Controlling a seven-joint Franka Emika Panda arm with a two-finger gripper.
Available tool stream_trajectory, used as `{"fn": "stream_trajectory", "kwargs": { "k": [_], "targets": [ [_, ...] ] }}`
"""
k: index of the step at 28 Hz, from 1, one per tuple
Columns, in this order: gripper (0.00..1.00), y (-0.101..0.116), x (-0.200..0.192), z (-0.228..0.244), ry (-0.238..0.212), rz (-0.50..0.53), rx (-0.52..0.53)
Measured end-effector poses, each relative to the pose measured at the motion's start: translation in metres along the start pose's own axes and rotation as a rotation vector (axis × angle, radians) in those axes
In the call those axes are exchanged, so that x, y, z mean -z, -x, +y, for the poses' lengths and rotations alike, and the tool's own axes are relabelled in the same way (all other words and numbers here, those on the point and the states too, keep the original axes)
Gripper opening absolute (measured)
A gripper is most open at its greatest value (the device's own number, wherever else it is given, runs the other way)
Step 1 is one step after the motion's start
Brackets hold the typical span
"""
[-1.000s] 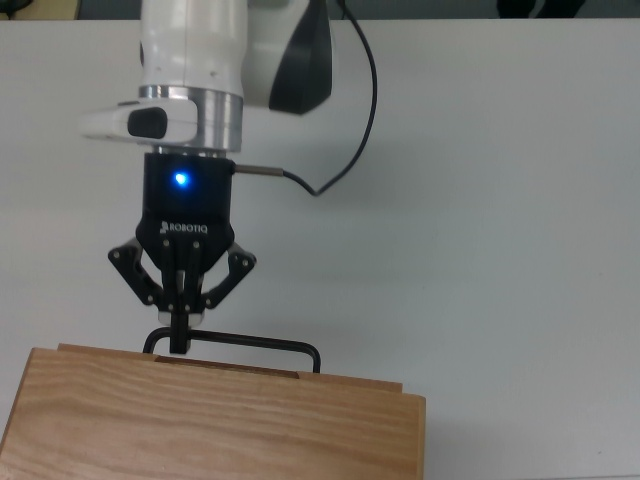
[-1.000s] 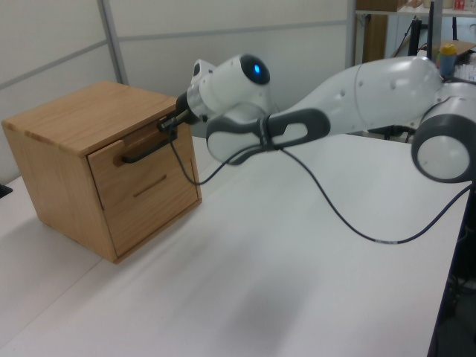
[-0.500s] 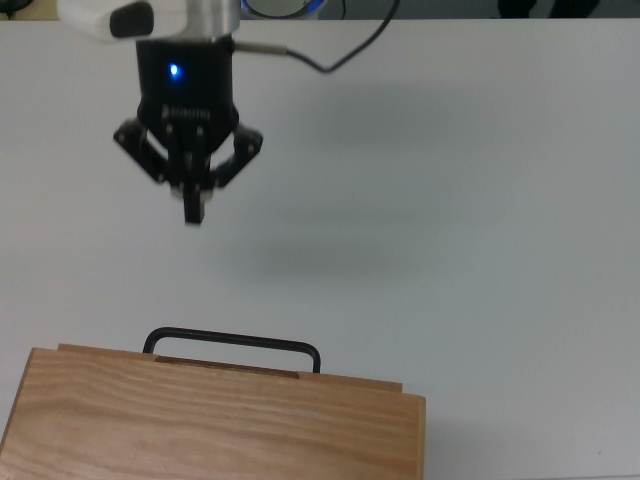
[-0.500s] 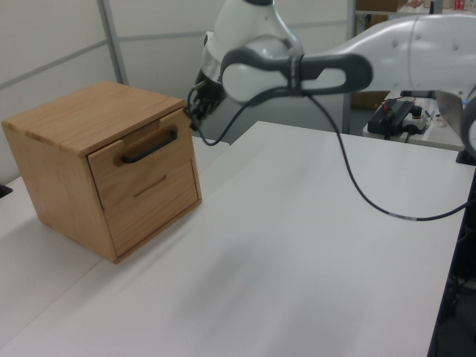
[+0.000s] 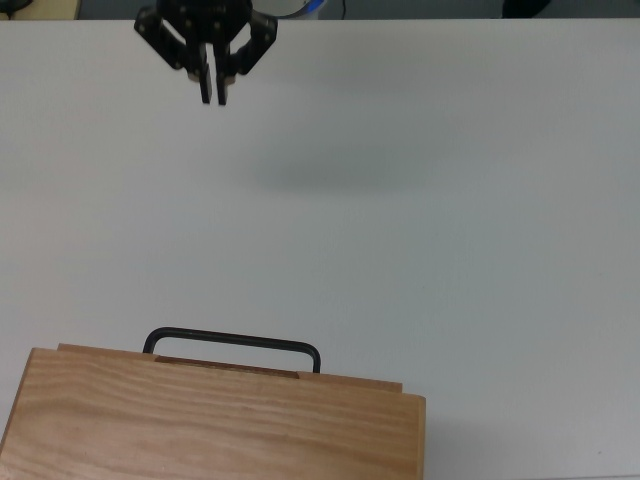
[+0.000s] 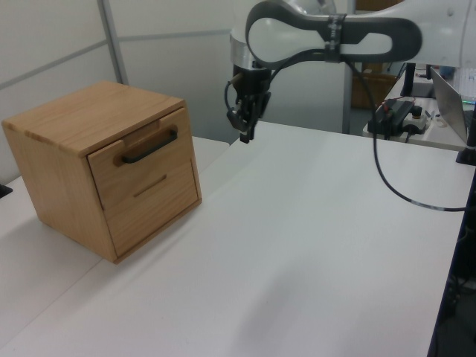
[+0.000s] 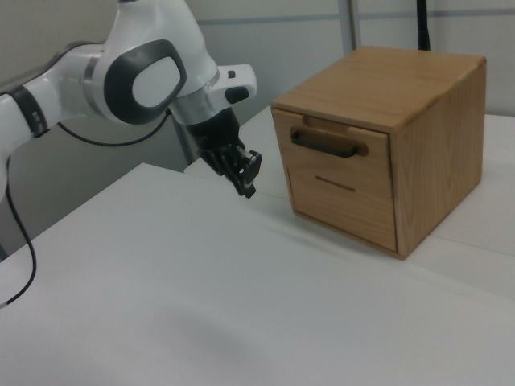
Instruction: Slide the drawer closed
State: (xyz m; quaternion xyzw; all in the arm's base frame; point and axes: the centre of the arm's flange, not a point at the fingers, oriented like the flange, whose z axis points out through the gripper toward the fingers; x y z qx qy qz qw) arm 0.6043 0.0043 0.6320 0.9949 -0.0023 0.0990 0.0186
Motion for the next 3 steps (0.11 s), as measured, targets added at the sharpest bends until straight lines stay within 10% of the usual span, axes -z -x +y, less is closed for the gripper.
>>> {"fn": "stream_trajectory", "kwargs": {
  "k": [3],
  "targets": [
    [0.3, 0.0087, -0.0023, -0.0012, 0.0, -0.021, 0.003]
  ]
}}
